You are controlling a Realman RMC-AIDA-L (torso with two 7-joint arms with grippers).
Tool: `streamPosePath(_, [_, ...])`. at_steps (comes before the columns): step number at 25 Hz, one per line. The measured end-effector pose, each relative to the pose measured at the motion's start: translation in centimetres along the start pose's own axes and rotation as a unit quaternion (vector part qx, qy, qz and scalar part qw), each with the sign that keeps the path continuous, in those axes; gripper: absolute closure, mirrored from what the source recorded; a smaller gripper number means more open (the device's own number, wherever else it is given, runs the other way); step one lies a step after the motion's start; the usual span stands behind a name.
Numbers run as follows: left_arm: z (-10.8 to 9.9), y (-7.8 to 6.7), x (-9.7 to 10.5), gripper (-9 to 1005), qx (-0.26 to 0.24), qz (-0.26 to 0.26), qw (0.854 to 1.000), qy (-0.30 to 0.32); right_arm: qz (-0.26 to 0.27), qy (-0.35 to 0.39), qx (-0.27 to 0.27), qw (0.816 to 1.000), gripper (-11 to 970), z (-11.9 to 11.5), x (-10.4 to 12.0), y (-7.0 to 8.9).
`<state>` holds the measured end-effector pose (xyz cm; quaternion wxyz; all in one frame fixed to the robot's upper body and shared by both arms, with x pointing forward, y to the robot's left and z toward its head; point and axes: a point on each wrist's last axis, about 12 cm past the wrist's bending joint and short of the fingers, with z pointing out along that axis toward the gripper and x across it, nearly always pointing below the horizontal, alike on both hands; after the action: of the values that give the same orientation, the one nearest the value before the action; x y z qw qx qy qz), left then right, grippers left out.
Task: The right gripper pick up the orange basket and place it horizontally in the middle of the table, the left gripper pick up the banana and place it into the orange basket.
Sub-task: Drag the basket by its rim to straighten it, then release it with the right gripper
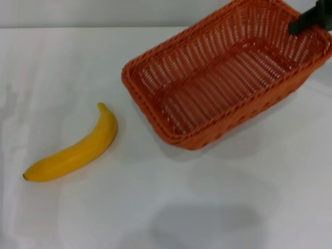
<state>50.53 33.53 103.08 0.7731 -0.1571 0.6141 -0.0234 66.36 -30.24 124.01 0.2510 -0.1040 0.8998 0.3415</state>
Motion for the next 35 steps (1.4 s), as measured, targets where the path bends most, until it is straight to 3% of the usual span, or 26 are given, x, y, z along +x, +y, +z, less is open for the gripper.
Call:
streamPosePath(10, [1.2, -0.3, -0.5, 107, 0.009, 0.009, 1.0, -0.013, 0.103, -0.103, -0.022, 0.989, 780, -1.4, 3.7, -3.5])
streamPosePath(23, [2.0, 0.1, -1.3, 107, 0.003, 0.02, 0.999, -0.034, 0.142, -0.166, -0.042, 0.975, 777, 2.1, 10.7, -4.1])
streamPosePath(35, [2.1, 0.4, -1.7, 106, 0.006, 0.028, 0.999, -0.042, 0.138, -0.197, -0.038, 0.97, 775, 6.2, 12.7, -3.5])
